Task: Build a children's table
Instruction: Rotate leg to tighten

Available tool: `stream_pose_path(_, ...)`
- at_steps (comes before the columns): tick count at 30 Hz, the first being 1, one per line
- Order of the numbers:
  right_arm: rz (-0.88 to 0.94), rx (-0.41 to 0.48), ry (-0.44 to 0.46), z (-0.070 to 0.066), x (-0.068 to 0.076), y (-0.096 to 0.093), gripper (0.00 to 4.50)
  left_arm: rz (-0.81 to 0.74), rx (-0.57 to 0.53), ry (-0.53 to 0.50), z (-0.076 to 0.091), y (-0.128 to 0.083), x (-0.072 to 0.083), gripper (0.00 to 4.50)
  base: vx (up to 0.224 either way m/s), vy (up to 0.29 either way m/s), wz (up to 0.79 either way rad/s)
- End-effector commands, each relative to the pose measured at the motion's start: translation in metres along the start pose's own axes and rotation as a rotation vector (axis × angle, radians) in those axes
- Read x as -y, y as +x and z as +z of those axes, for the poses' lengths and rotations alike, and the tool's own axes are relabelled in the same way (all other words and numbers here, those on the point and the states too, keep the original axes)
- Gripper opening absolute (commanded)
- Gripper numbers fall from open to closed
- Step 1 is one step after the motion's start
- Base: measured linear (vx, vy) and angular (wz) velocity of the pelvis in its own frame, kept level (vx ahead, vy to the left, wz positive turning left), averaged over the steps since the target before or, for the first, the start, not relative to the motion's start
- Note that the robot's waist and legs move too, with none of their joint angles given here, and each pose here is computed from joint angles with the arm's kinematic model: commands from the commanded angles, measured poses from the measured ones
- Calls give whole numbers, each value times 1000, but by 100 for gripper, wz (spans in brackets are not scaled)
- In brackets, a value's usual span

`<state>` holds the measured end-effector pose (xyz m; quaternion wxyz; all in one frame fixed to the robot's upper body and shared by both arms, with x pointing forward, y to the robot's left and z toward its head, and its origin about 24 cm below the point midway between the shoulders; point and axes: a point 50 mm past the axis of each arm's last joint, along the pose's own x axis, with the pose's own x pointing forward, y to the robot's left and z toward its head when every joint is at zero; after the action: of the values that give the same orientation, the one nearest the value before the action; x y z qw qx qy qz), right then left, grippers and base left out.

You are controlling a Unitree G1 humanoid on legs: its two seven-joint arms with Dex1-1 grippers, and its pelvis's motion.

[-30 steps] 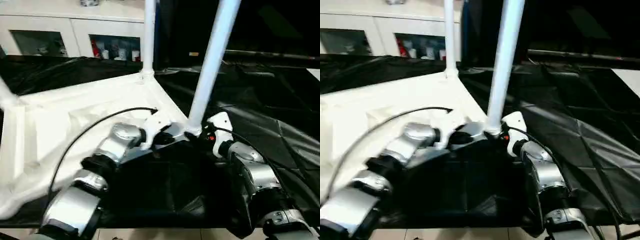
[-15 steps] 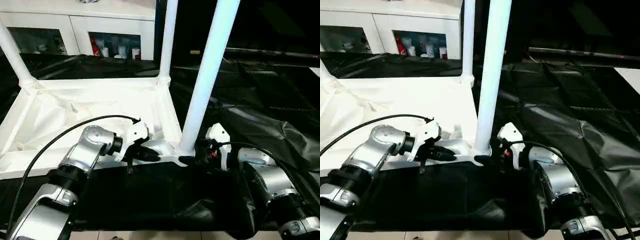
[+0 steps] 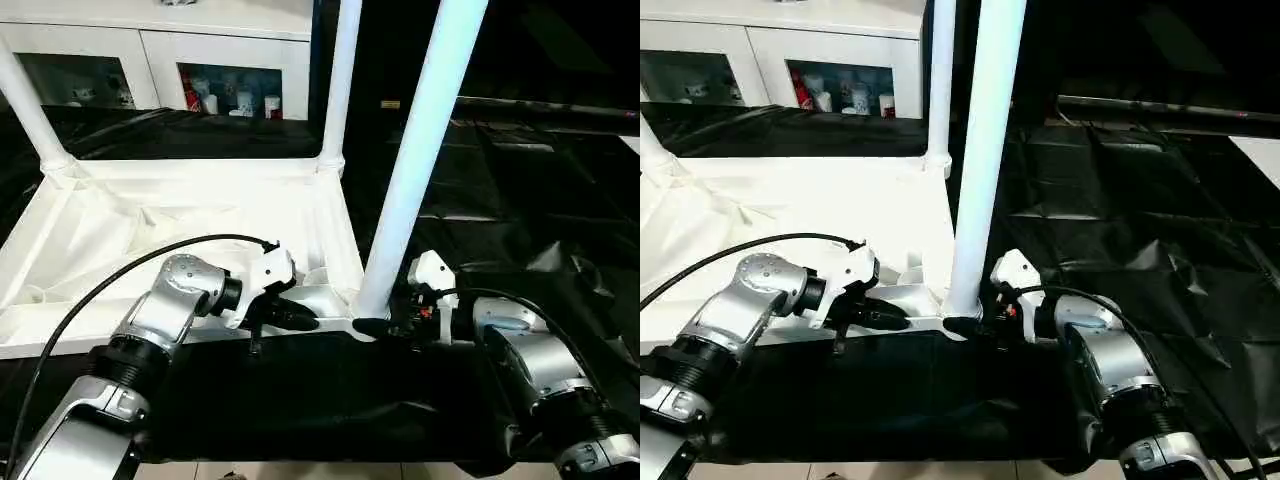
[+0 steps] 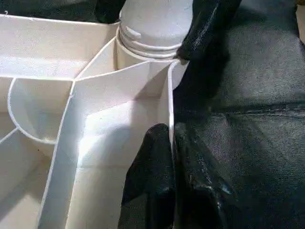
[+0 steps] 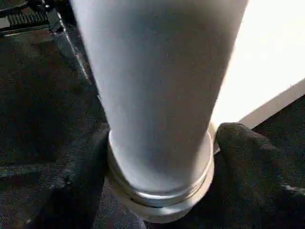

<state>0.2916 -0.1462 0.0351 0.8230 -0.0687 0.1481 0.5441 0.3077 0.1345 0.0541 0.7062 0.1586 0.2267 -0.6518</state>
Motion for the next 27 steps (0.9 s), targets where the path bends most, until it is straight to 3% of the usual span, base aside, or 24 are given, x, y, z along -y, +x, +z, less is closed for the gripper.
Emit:
stream_pose_path(1,14,-8,7,-3,-1,3,335,-76,-7,-21,-6,13,10,0,0,0,0)
stream_pose_path(8,5,4,19,-6,0,5,289,-60,-3,-30,-7,14,10,0,0,0,0)
stream_pose_path(12,-103,18,45,-9,5,9,274,25,-1,-54,-7,20,3,0,0,0,0)
stream_pose_path(18,-507,39,227,-17,17,31,272,300,-20,-127,3,49,-19,0,0,0,0)
stream_pose_path(23,-696,35,266,-10,15,55,272,384,-41,-138,17,80,-19,0,0,0,0)
stream_pose_path(27,-705,61,240,3,9,72,272,377,-69,-85,22,93,-15,0,0,0,0)
